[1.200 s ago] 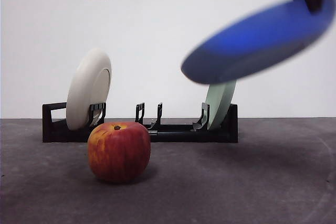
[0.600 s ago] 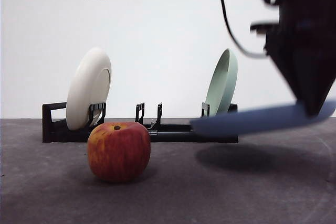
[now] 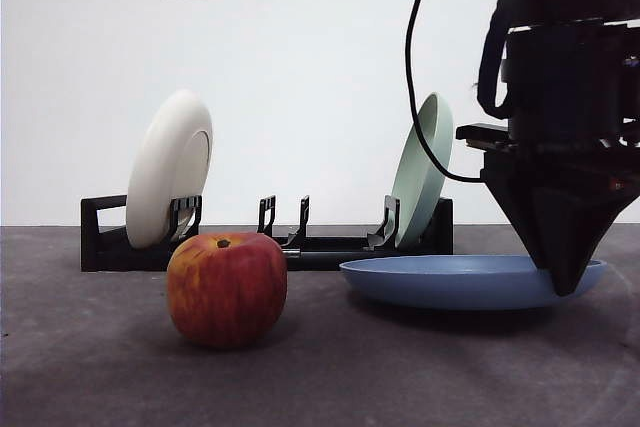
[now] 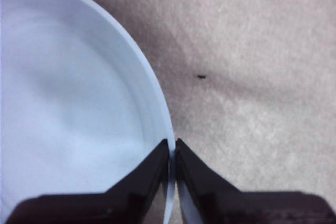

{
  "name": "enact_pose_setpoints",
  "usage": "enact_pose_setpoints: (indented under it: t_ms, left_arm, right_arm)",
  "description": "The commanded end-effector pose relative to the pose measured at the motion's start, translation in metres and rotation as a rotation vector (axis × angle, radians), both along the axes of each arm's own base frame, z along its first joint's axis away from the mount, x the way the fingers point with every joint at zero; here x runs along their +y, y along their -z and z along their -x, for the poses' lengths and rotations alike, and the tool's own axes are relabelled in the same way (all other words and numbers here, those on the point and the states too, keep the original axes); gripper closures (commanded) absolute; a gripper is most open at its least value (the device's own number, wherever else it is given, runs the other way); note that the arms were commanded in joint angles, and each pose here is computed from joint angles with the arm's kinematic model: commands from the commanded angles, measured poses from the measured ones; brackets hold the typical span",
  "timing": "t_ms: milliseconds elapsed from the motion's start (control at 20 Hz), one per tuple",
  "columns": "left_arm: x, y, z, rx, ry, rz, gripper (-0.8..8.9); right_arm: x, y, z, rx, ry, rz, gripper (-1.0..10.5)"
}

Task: Take the blue plate from the plate rack,put the plate on the table,take the apple from the table,put the apple in the plate

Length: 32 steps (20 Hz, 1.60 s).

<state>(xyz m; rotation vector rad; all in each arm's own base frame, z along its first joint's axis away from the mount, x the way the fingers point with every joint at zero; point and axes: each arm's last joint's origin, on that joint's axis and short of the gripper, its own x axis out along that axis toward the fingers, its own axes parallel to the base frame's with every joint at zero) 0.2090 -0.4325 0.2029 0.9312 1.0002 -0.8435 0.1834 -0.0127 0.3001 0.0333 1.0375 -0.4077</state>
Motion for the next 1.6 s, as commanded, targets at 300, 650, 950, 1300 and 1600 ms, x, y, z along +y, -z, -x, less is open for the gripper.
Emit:
enact_pose_setpoints:
  t_ms: [300,650,950,1300,1600]
  left_arm:
    - [-0.017,0.035,0.015,0.086,0.027,-0.004,8.20]
    - [-0.013,0.037,0.009,0.098,-0.035,-0.010,7.46]
    - [-0.007,0.014,0.011,0.085,-0.038,0.014,4.27]
    - [0.038,-0.115,0.032,0.011,-0.063,0.253,4.38]
    - [0.137,-0.241,0.075,-0.090,-0.063,0.518,8.28]
  right_arm:
    - [0.001,-0.002,-0.001,-0.034,0.014,-0.043,9.5]
    - [0.002,-0.002,-0.001,-0.038,0.022,-0.074,9.5]
    - [0.003,-0.002,-0.002,-0.051,0.013,-0.112,9.5]
    - [0.003,-0.003,-0.003,-0.059,0.010,-0.120,9.5]
    - [0.014,-0.002,-0.003,-0.035,-0.350,-0.352,9.5]
